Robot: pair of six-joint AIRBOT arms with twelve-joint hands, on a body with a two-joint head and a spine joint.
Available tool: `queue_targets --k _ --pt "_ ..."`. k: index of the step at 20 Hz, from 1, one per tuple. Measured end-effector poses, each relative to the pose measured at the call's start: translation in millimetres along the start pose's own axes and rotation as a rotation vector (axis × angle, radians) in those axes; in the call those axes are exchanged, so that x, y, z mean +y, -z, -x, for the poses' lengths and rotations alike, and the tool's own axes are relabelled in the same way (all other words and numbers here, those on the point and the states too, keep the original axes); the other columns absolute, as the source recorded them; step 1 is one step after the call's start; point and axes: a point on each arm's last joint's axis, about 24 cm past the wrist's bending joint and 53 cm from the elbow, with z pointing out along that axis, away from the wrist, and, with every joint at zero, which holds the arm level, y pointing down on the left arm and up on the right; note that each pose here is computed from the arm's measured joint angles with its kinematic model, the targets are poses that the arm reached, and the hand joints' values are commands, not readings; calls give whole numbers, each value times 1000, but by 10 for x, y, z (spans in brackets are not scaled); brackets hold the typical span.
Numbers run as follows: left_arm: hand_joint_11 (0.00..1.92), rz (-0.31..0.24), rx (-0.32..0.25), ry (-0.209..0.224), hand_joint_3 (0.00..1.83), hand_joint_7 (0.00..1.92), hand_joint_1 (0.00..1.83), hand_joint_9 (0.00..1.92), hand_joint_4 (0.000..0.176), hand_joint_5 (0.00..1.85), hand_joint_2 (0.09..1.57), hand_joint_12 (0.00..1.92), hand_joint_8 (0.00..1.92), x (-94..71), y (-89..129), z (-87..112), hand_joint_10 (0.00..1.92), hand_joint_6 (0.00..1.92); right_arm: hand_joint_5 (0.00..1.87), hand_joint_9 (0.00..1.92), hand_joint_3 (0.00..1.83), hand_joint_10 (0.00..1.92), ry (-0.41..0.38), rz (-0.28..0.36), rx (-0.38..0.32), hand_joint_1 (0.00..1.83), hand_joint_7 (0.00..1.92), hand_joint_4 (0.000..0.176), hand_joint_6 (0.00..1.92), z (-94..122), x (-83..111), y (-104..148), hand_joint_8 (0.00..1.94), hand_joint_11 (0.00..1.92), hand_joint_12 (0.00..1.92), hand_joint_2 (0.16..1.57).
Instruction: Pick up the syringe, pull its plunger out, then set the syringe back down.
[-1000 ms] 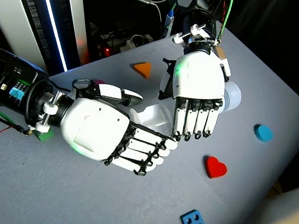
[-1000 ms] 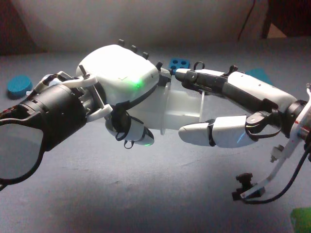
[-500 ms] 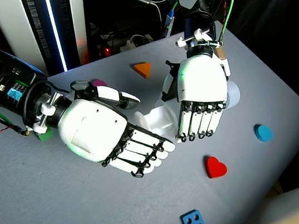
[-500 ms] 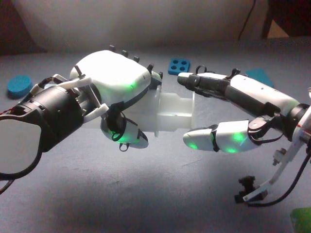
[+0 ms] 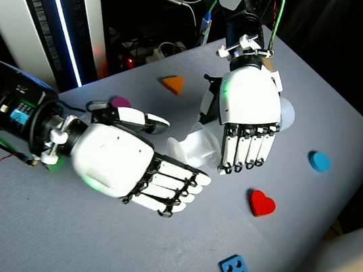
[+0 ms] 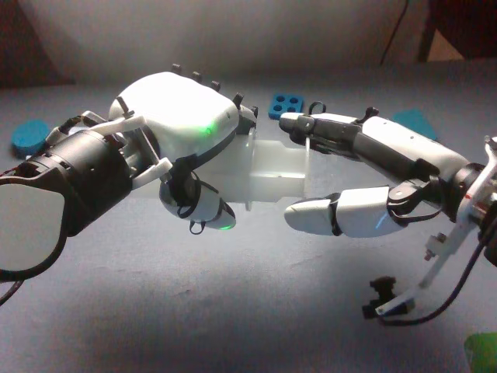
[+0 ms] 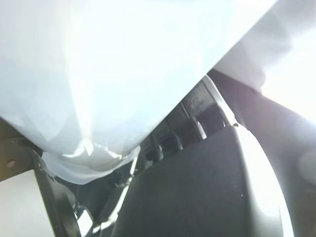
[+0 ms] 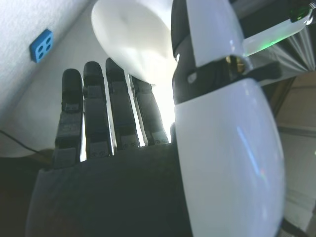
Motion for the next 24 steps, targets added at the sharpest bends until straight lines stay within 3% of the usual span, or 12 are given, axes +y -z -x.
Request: queue_targets --k 5,6,12,13,14,15,16,20,21,22,24 --pt "855 -6 -9 -4 1 974 1378 912 0 848 1126 1252 1042 -27 -11 50 1269 988 258 259 0 0 -6 8 3 1067 268 0 3 -11 25 -26 1 0 570 958" --pt "804 -6 -9 -4 0 941 1468 892 0 815 1130 1534 1056 -27 -12 52 1207 965 275 268 0 4 -6 8 1 1070 281 0 10 -5 26 -27 6 0 569 958" --pt "807 -7 -5 -4 0 952 1492 912 0 815 1123 1595 1020 -32 -12 41 1156 961 277 289 0 6 -7 10 2 1064 297 0 7 -15 27 -31 5 0 619 950" --pt "822 -7 -5 -4 1 981 1401 913 0 822 1127 1388 1020 -32 -12 41 1245 1014 265 282 0 2 -7 10 2 1058 291 0 1 -13 28 -31 1 0 589 949" --pt "823 -7 -6 -4 0 991 1382 911 0 827 1127 1310 1014 -31 -13 44 1261 1023 261 278 0 0 -7 11 1 1057 285 0 0 -12 29 -31 0 0 581 943" --pt "776 -8 -6 -3 3 985 1471 922 0 829 1119 1540 992 -35 -13 47 1158 975 271 277 0 0 -7 11 1 1064 281 0 4 -11 31 -30 0 0 577 931" --pt "763 -8 -7 -3 0 980 1489 911 0 831 1122 1597 996 -37 -14 50 1149 973 273 273 0 0 -7 13 -1 1066 273 0 4 -7 36 -30 0 0 580 925" --pt "804 -9 -9 -3 0 981 1493 919 0 837 1115 1579 969 -41 -15 58 1132 970 275 279 0 4 -7 15 -2 1053 293 0 14 -5 40 -30 9 0 577 930" --pt "801 -9 -9 -3 1 996 1402 915 0 846 1120 1402 982 -41 -15 58 1239 1009 299 314 4 11 -7 15 -2 1051 321 0 13 -5 39 -30 11 0 622 953" --pt "799 -9 -9 -3 0 984 1475 921 0 856 1114 1549 968 -41 -15 59 1159 953 309 330 8 10 -7 16 -3 1040 335 0 9 -2 42 -30 9 0 652 975" --pt "788 -9 -8 -3 1 976 1493 917 0 843 1117 1591 979 -42 -15 57 1150 950 303 330 6 4 -7 20 -6 1023 346 0 2 5 51 -30 5 0 686 987"
